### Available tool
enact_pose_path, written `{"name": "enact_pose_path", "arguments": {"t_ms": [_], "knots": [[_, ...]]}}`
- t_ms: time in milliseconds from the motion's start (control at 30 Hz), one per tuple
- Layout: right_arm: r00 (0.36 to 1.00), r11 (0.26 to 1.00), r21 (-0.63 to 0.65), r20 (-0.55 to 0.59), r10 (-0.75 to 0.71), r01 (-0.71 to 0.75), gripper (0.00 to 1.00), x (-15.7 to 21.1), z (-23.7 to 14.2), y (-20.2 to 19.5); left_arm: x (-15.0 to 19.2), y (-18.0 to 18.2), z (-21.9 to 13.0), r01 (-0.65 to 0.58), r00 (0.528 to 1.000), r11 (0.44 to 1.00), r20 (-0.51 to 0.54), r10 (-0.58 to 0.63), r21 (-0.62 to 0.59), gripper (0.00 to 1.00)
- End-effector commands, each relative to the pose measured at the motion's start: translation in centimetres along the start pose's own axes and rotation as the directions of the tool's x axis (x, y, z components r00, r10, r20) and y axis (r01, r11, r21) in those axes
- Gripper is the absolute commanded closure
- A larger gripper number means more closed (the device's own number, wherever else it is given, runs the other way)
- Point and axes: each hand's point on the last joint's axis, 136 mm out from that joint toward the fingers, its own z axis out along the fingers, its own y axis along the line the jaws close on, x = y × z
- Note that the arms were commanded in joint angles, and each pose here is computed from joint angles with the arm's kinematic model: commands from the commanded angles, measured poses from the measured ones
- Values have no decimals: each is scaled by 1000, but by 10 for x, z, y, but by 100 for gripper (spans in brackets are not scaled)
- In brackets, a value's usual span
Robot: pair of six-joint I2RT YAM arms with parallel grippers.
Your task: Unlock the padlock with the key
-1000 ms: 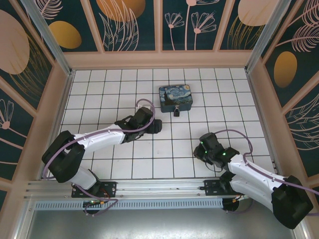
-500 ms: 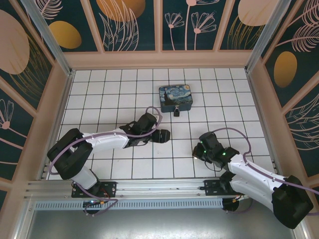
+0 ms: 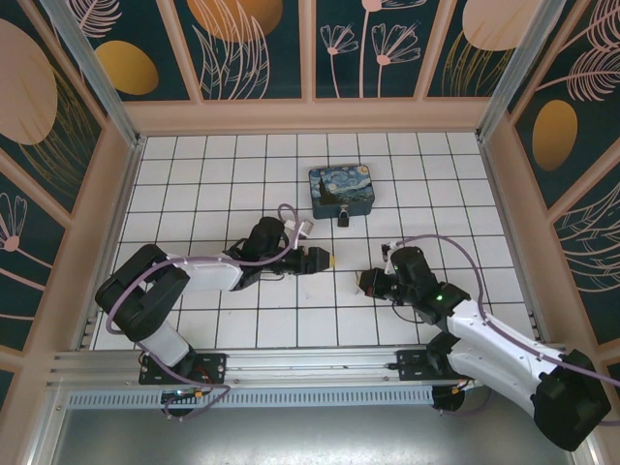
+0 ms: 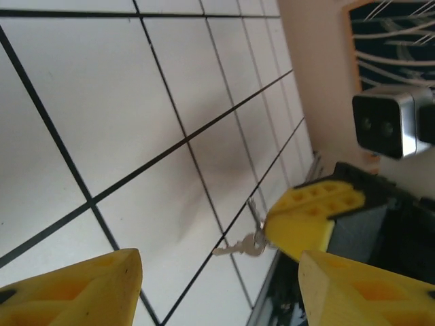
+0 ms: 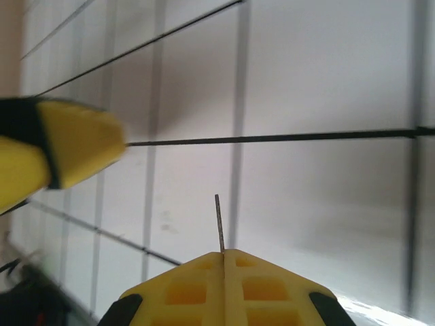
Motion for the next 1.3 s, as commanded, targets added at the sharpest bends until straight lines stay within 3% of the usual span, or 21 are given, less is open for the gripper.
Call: {"name": "enact_pose_path", "arguments": {"t_ms": [0,133,333,533,1267], "knots": [[991,952,-273,20,-136,136,100,-13,-8,64,-5,-43,-4,-48,999,983,-18,52,178,41],[984,922,-349,6,-178,169,100,-15,-7,83,-4,-49,-6,-60,998,979,-21,65,196,45],[983,910,-379,-4,-184,169,100,-18,-5,92,-10,-32,-13,-22,1000,985,0,22,168,51],[987,906,-396,1,-162,150,100,-17,-3,92,-12,-39,-18,-35,999,977,3,35,210,57],[992,924,-363,9,-130,124,100,-27,8,82,-2,-46,-23,-71,996,967,-32,82,244,73]]}}
